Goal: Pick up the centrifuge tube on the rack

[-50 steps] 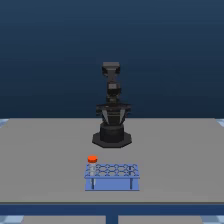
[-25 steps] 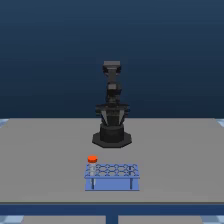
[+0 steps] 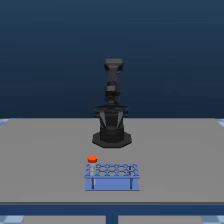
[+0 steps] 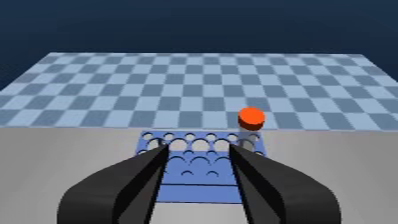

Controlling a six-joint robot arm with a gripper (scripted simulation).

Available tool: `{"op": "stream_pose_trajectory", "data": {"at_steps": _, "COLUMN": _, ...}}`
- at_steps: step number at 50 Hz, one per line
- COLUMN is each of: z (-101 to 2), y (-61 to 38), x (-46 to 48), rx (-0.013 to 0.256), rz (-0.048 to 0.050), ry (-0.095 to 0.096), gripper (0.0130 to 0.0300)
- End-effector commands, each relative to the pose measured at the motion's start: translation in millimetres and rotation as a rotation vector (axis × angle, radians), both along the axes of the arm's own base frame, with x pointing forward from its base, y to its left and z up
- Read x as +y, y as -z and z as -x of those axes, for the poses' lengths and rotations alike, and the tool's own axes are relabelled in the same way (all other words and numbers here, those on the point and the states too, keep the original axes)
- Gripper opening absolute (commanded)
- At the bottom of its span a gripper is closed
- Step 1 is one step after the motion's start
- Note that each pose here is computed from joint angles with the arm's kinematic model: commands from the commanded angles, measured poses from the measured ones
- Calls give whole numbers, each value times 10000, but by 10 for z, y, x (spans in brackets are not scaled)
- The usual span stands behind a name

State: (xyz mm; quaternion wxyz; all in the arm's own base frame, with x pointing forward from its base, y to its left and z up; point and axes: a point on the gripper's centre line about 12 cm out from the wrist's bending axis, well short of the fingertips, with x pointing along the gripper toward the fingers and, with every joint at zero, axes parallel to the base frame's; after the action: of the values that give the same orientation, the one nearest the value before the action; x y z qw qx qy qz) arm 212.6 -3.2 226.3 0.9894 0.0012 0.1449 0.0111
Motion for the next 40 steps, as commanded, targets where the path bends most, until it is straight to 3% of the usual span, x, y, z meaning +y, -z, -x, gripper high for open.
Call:
{"op": "stream_pose_trajectory", "data": {"at_steps": 1, "z": -34, "y": -3, "x": -22, "rx": 1, "rz": -210, "ry": 51, "gripper": 300}}
{"op": "stream_pose_trajectory", "data": {"at_steps": 25, "z": -199, "y": 37, "x": -101, "rx": 399, "rz": -206, "ry": 8, "gripper": 300}}
{"op": "stream_pose_trajectory", "data": {"at_steps": 40, "z": -384, "y": 64, "x": -197, "rx": 687, "rz": -153, "ry": 53, "gripper": 300}}
